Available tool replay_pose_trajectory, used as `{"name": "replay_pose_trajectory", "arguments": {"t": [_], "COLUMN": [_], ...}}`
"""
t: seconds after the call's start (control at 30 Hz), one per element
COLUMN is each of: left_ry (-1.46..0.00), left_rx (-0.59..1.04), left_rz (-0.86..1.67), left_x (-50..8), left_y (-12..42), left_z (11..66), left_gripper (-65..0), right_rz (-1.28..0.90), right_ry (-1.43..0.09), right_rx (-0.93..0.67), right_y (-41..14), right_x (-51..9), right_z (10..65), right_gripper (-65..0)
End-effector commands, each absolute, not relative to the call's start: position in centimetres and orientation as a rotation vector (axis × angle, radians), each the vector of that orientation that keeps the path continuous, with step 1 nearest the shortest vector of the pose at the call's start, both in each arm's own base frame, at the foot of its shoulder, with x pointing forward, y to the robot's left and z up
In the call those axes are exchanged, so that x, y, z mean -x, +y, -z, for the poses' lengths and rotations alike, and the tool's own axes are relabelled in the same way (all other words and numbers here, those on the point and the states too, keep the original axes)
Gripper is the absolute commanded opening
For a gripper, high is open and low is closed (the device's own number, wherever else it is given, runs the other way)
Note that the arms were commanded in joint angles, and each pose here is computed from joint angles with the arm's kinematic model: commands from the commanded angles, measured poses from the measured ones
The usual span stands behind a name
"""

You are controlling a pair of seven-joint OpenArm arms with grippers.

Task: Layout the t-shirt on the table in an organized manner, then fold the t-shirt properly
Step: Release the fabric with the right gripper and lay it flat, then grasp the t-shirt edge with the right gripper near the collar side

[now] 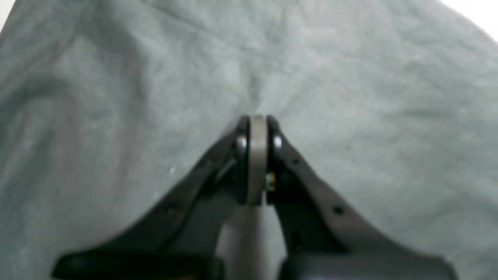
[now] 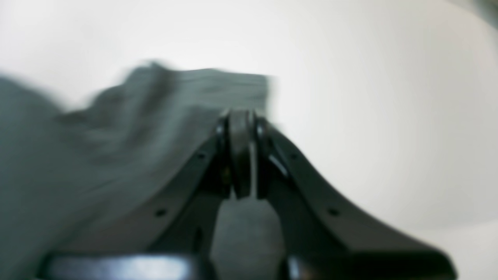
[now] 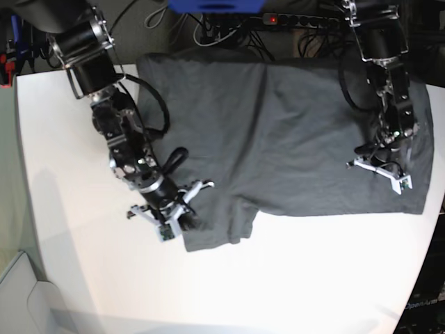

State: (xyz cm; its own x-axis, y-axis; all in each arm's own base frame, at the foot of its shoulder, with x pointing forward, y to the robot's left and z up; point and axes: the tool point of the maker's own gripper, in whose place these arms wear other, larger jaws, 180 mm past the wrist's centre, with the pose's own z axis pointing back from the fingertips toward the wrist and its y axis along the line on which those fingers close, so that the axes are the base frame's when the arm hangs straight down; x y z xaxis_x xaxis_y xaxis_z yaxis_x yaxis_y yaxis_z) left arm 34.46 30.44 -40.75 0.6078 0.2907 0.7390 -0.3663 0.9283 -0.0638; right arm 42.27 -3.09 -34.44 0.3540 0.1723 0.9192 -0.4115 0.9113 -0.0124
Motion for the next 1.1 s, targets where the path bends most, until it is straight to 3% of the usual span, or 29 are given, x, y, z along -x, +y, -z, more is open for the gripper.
{"name": "replay_pose_trajectory", "arguments": {"t": [0.0,0.23,0.4,0.6,1.07], "left_ry": [-0.91,-1.004,-1.081,-0.904,-0.843], "left_rx": [-0.11,-0.105,-0.115,-0.123,-0.156], "left_rz": [-0.373,-0.356,-0.336,-0.33,-0.319], "left_x": [-36.0,-38.1,-38.5,-35.2,-33.0], "left_y": [31.1,30.8,30.6,30.5,31.6], "left_z": [38.5,34.8,31.7,35.2,37.0], "left_gripper": [-64.9,-64.9,-64.9,-64.9,-64.9], "right_rz": [-0.409,-0.582,-0.641,-0.63,-0.393], "right_ry": [-1.191,-0.996,-0.814,-0.731,-0.579], "right_rx": [-0.276,-0.35,-0.332,-0.335,-0.249], "right_y": [-1.7,2.5,2.4,1.9,-6.3], "right_x": [-42.3,-35.8,-32.3,-29.7,-29.7], "right_z": [32.2,31.5,34.1,36.7,44.2], "right_gripper": [-64.4,-64.4,-64.4,-64.4,-64.4]}}
